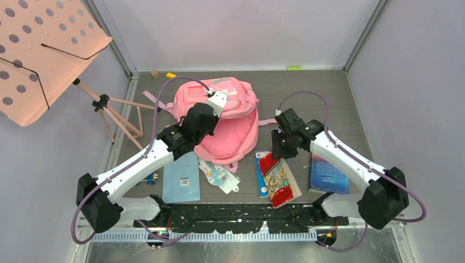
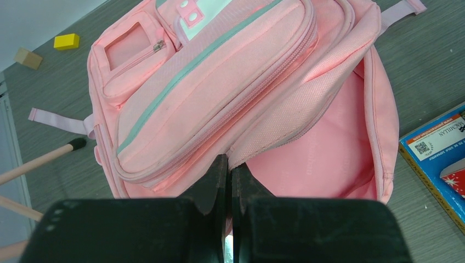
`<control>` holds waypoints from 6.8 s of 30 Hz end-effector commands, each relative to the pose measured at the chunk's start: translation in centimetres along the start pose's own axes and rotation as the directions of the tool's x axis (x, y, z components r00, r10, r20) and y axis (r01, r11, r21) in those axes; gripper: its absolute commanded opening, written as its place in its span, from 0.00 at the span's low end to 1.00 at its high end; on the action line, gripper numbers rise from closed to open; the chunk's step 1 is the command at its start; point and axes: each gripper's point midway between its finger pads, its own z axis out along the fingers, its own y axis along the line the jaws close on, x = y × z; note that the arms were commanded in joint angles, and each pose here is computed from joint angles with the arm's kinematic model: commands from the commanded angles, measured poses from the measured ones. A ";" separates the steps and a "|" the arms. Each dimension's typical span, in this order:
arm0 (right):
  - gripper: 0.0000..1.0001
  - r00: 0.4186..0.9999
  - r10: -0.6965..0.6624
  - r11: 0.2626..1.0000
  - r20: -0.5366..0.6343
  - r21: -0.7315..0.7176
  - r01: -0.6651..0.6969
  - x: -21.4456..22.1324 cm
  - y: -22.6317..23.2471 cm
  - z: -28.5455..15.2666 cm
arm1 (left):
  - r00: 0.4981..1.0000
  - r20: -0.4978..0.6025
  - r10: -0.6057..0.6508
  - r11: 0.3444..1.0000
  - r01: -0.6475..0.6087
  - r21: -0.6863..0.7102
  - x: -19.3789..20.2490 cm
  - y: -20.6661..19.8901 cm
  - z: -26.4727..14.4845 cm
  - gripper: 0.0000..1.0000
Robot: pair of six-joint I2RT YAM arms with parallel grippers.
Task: Pack the student bag
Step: Pick up the book from the center of the board, then place the book in the student bag, then pick up the book from the center of the board.
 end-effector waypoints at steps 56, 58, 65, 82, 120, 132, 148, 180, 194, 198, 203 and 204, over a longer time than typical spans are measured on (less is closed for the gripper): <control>0.01 0.079 0.952 0.303 0.297 -0.866 -0.397 -22.9 12.3 -0.2 | 0.977 0.145 -0.159 0.982 0.142 0.122 -4.2 -1.1 -2.1 0.00; 0.01 0.057 0.950 0.304 0.306 -0.875 -0.378 -23.5 12.3 -0.1 | 0.977 0.144 -0.160 0.982 0.143 0.123 -4.2 -1.2 -2.1 0.00; 0.01 -0.029 0.960 0.253 0.279 -0.905 -0.341 -25.0 11.7 0.9 | 0.977 0.141 -0.162 0.981 0.145 0.126 -4.2 -1.2 -2.0 0.00; 0.01 -0.124 0.935 0.272 0.332 -0.897 -0.348 -27.8 12.1 5.3 | 0.977 0.136 -0.167 0.980 0.149 0.133 -4.1 -1.4 -2.0 0.00; 0.79 0.354 0.733 0.678 0.580 -0.582 -0.450 -15.5 11.0 4.8 | 0.985 0.122 -0.126 0.990 0.116 0.081 -3.4 -0.7 -1.3 0.00; 0.91 0.707 0.512 0.857 0.488 -0.234 -0.458 -8.5 2.4 1.9 | 0.991 0.088 -0.105 0.993 0.099 0.067 -2.5 -0.9 -0.4 0.00; 0.91 0.850 0.519 0.841 0.088 0.126 -0.527 2.4 -5.8 1.4 | 0.995 0.059 -0.080 0.996 0.078 0.045 -1.8 -0.9 0.3 0.00; 0.90 0.855 0.502 0.855 -0.131 0.223 -0.468 13.1 -3.3 4.9 | 0.995 0.058 -0.084 0.995 0.081 0.056 -1.8 -1.1 0.3 0.00; 0.25 0.804 0.595 0.800 0.010 0.091 -0.593 12.2 -3.5 5.8 | 0.995 0.058 -0.086 0.995 0.083 0.059 -1.9 -1.1 0.3 0.00; 0.05 0.790 0.608 0.791 0.076 0.030 -0.612 10.5 -3.4 4.5 | 0.994 0.061 -0.087 0.995 0.084 0.061 -2.0 -1.1 0.2 0.00; 0.01 0.766 0.616 0.783 0.181 -0.040 -0.621 7.7 -3.3 2.2 | 0.994 0.064 -0.090 0.994 0.085 0.068 -2.1 -1.2 0.1 0.00; 0.01 0.759 0.618 0.783 0.206 -0.074 -0.617 6.6 -2.9 1.2 | 0.994 0.065 -0.090 0.994 0.086 0.070 -2.1 -1.2 0.0 0.00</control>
